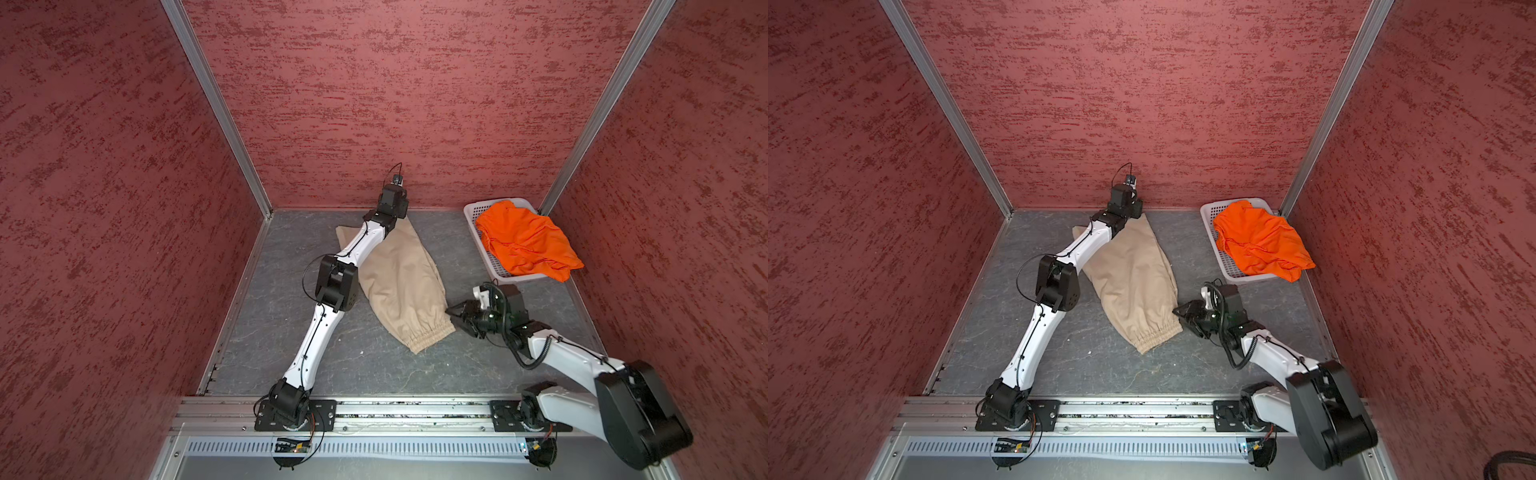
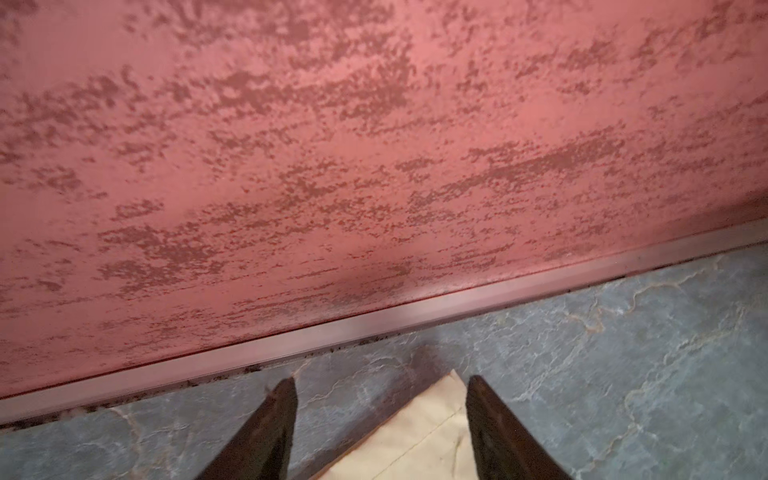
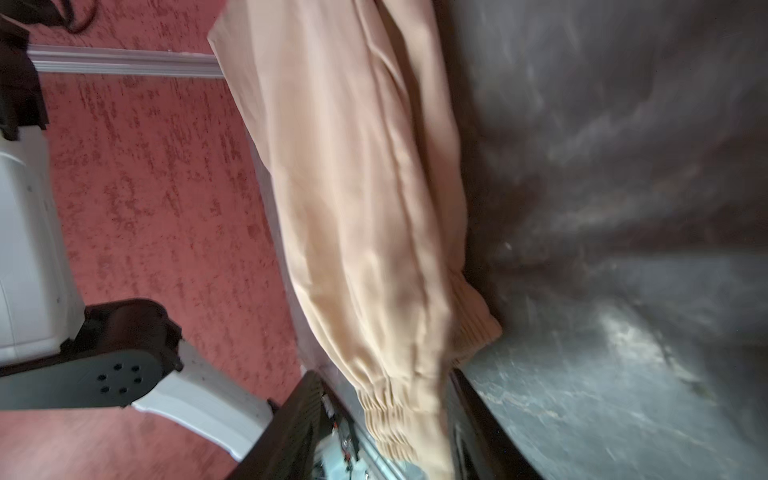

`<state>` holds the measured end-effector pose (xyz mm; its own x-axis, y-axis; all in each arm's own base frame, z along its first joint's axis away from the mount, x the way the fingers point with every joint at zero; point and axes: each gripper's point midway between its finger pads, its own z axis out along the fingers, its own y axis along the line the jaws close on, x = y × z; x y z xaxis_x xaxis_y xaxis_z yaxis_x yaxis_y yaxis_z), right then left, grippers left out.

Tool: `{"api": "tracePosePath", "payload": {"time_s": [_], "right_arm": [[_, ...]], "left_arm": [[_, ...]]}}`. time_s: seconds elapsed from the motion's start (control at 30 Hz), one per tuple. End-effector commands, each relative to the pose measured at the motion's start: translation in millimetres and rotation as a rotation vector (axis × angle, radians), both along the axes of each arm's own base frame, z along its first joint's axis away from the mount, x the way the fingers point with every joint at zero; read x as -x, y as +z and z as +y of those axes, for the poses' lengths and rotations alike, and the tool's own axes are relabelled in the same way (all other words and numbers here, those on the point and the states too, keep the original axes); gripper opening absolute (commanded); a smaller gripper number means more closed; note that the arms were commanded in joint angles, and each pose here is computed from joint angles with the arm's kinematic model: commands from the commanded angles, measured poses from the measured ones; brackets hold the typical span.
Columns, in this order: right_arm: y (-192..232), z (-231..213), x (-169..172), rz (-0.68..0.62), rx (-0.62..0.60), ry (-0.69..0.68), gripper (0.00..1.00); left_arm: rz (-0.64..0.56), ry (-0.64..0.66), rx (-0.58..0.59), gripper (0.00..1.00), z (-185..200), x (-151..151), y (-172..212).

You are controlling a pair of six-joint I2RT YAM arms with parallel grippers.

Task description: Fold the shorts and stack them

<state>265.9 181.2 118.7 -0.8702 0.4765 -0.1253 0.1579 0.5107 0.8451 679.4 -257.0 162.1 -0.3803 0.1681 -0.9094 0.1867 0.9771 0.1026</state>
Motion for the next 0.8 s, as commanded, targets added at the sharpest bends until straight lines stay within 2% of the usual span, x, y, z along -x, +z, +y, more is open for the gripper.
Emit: {"api": "tracePosePath", "payload": {"time_s": [0.0,0.07,0.17,0.23,0.3,0.37,0.47,0.57,0.77], "right_arm": [[12.6,-38.9,-2.6,-0.051,0.303,-0.052,0.50],[31.5,-37.6,-9.4,-0.098,0.341,-0.030,0.49],[48.4,-12.5,-19.0,-0.156,0.346,0.044,0.43],[52.6,15.7,-23.3,-0.191,0.326,0.111,0.34],[48.5,48.1,-27.5,-0.210,0.308,0.180,0.25],[42.4,79.5,-28.2,-0.219,0.268,0.250,0.18],[14.9,112.0,-25.9,-0.174,0.207,0.318,0.11],[-19.5,120.9,-22.4,-0.104,0.181,0.350,0.07],[-89.8,87.6,-11.6,0.061,0.269,0.324,0.06]], "left_arm": [[-0.070,-0.059,0.059,0.69,1.8,28.2,102.4],[-0.031,-0.070,0.085,0.68,6.9,47.0,110.6],[0.082,-0.106,0.178,0.63,16.5,80.0,98.2],[0.172,-0.149,0.267,0.57,21.1,100.7,78.8],[0.259,-0.110,0.330,0.47,37.1,115.1,47.5],[0.342,-0.050,0.375,0.43,54.7,125.9,12.3],[0.442,0.035,0.445,0.37,79.6,137.1,-36.3],[0.518,0.131,0.470,0.34,102.7,140.1,-76.8],[0.642,0.303,0.479,0.31,140.2,137.1,-132.5]]}}
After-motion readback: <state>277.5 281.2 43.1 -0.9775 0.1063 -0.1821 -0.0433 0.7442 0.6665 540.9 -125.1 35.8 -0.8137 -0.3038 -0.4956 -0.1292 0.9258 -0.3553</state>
